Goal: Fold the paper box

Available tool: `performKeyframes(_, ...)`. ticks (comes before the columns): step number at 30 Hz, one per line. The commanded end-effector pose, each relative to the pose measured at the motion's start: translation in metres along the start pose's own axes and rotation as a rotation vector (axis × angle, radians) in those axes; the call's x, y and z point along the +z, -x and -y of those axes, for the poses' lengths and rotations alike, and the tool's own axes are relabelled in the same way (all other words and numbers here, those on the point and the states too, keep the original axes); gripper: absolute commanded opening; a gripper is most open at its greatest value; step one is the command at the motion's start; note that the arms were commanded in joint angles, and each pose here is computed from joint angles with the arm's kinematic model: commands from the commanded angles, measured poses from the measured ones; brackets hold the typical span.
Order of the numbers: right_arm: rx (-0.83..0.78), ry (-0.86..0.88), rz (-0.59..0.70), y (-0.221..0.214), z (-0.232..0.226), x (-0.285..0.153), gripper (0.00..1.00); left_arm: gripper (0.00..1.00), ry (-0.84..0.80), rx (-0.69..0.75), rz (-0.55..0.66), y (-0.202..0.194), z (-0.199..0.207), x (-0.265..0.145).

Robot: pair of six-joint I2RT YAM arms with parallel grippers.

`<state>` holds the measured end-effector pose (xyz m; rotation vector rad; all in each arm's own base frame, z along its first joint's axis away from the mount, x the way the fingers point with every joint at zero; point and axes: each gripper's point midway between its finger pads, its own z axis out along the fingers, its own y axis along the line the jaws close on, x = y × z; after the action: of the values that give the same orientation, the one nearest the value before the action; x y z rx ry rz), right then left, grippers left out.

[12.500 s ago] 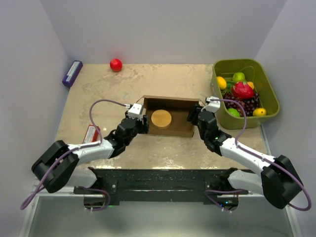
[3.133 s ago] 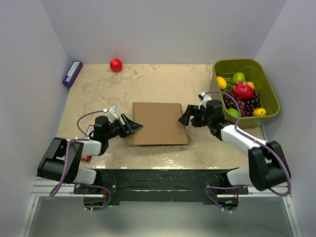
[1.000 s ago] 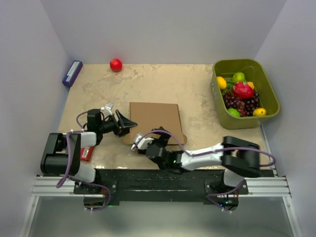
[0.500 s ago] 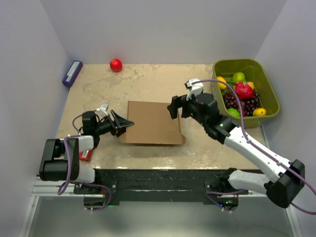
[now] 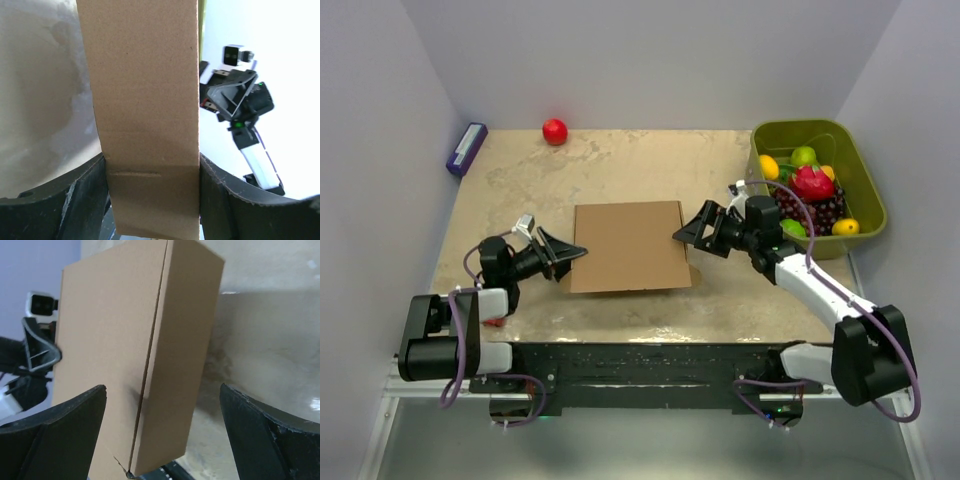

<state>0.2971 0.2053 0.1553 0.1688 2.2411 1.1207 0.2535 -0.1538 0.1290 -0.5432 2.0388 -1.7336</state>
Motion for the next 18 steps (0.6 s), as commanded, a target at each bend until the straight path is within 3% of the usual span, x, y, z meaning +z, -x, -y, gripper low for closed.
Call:
performKeyframes(1,0.069,0.245,-0.019,0.005,-0.048,-0.005,0.99,0.0,-0.087,0.048,-0.014,-0.002,0.025,-0.005)
performKeyframes(12,0.273,0.347,-0.119,-0.016,-0.05,0.0,0.94,0.0,-0.123,0.029,-0.011,-0.003,0.033,-0.007)
performKeyframes(15,0.309,0.343,-0.125,-0.018,-0.049,-0.001,0.83,0.0,-0.133,0.038,-0.014,-0.003,0.036,-0.007)
performKeyframes(18,0.356,0.356,-0.13,-0.019,-0.052,-0.004,0.65,0.0,-0.139,0.065,-0.028,-0.004,0.038,-0.007)
